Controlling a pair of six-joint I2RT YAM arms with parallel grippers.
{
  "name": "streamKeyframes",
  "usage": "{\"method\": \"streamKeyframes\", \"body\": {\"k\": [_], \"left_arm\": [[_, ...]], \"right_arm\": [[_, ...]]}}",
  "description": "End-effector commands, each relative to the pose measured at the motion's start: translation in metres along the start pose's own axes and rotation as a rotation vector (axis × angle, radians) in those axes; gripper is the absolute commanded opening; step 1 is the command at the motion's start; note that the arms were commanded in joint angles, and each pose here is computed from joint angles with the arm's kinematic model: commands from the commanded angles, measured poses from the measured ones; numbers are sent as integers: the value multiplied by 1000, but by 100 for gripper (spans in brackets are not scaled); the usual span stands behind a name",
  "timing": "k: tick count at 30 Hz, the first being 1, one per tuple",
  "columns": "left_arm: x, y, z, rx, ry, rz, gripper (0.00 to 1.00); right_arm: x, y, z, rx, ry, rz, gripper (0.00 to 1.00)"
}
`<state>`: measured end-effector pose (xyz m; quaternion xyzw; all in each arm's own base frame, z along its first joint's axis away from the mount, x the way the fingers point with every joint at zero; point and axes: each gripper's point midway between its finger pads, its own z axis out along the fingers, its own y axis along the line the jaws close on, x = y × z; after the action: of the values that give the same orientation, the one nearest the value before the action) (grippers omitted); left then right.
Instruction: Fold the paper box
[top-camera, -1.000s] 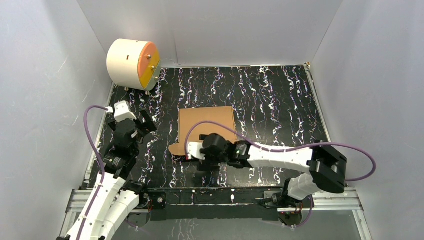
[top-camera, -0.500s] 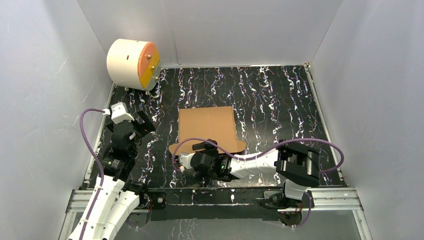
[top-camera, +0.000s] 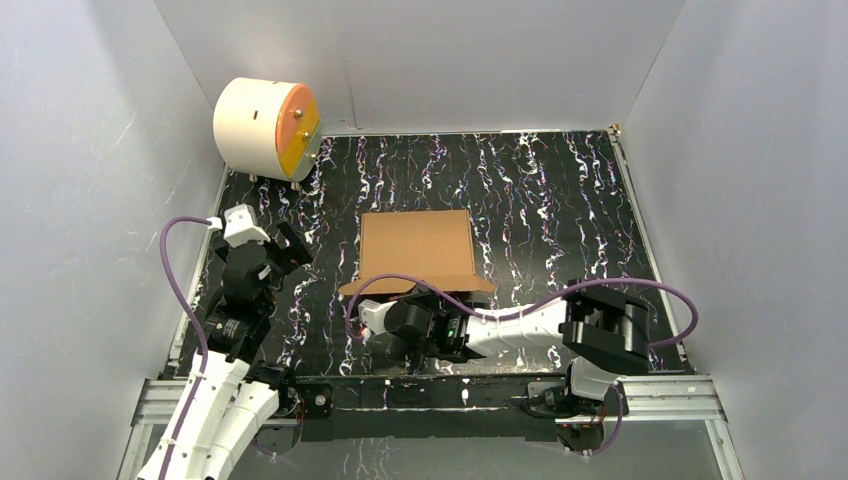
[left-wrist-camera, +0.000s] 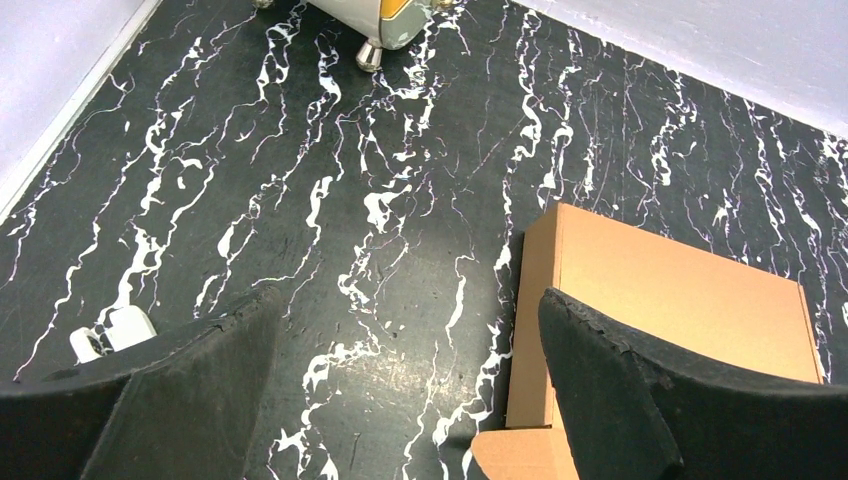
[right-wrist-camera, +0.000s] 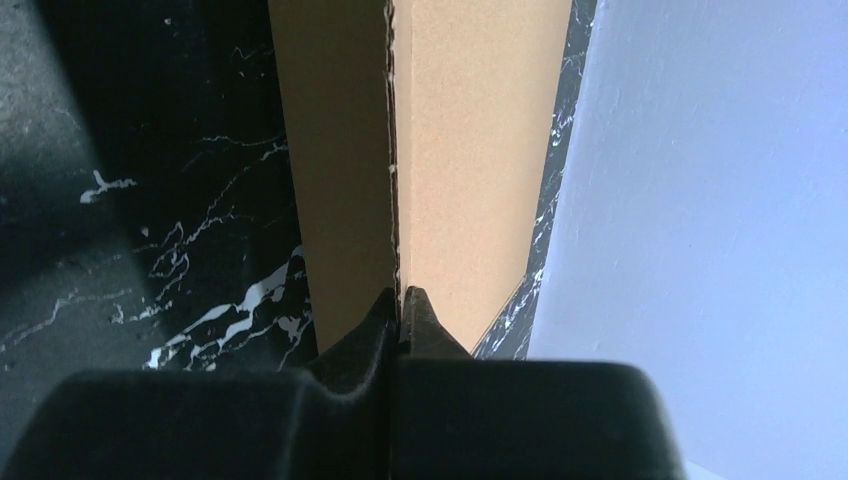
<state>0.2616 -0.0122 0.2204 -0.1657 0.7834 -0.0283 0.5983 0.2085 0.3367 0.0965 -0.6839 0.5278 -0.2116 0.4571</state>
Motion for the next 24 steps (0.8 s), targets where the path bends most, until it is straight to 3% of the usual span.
{"method": "streamKeyframes", "body": {"k": [1,14,24], "left_arm": [[-20,-15,-8,69,-30,-23,96],[-80,-45,-50,216,-28,31,96],[-58,-69,-54,353,114,94,96]], "right_arm": [[-23,-42,-24,17,-79,63,0],[-35,-90,-81,-354,-126,149,0],[-24,-105,-72,-664,-173,269,0]]}}
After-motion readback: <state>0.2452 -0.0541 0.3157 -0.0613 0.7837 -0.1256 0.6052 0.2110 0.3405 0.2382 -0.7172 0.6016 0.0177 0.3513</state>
